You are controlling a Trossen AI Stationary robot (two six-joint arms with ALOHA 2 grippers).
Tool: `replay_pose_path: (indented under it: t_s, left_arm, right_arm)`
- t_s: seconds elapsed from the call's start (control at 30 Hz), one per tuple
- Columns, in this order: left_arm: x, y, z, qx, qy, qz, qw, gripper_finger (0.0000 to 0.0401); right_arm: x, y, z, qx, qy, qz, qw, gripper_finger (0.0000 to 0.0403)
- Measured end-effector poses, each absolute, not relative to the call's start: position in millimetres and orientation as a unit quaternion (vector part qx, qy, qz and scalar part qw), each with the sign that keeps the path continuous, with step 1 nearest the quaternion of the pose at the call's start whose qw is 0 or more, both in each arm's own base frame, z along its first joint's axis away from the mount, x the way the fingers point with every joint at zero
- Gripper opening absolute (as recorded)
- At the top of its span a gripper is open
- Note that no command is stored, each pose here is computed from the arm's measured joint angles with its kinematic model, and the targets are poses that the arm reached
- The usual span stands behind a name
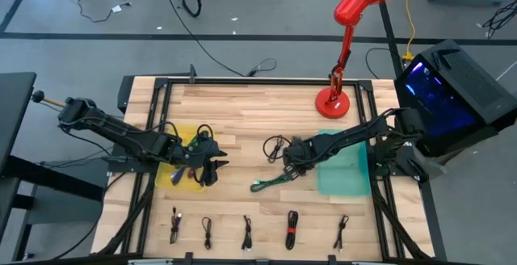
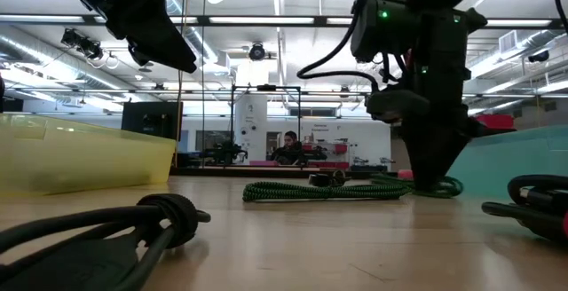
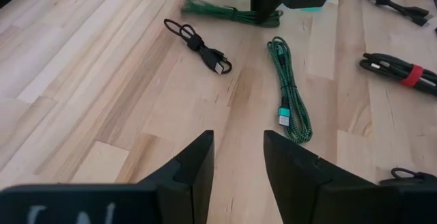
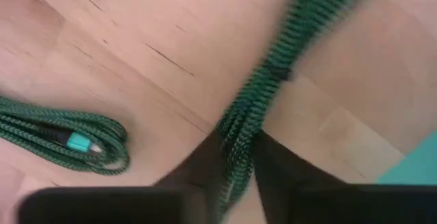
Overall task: Pick & Place USB Port
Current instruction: Put the black and green charger cable into the yellow bin
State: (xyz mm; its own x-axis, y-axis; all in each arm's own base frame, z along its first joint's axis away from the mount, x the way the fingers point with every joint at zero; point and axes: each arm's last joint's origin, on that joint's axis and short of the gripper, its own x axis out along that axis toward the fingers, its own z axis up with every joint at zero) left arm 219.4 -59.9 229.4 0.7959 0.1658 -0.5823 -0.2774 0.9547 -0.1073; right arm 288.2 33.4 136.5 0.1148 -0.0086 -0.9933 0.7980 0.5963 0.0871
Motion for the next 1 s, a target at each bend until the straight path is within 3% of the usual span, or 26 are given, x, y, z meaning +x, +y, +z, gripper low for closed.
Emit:
replay_pose_path:
  t_s: [0.1,0.33,0.53,0.73,1.0]
  left_arm:
    - [219.4,-59.9,229.3,-0.094,0.297,0.118,0.943,0.0133]
    - [219.4,-59.8,229.4,-0.094,0.297,0.118,0.943,0.0133]
    - [219.5,-59.5,229.6,-0.093,0.294,0.125,0.943,0.0133]
    - [221.5,-57.7,233.3,-0.085,0.262,0.159,0.948,0.0133]
    - [232.2,-57.9,255.5,-0.025,0.148,0.182,0.972,0.0133]
  right_arm:
    - [288.3,33.6,136.5,0.332,0.601,-0.286,0.668,0.0018]
    - [294.5,28.7,148.4,0.309,0.617,-0.285,0.666,0.0006]
    - [306.7,13.2,181.4,0.253,0.617,-0.311,0.677,0.0]
    - [322.5,-4.6,228.7,0.192,0.58,-0.321,0.724,0.0]
    - [321.7,-15.3,303.7,0.109,0.429,-0.308,0.842,0.0]
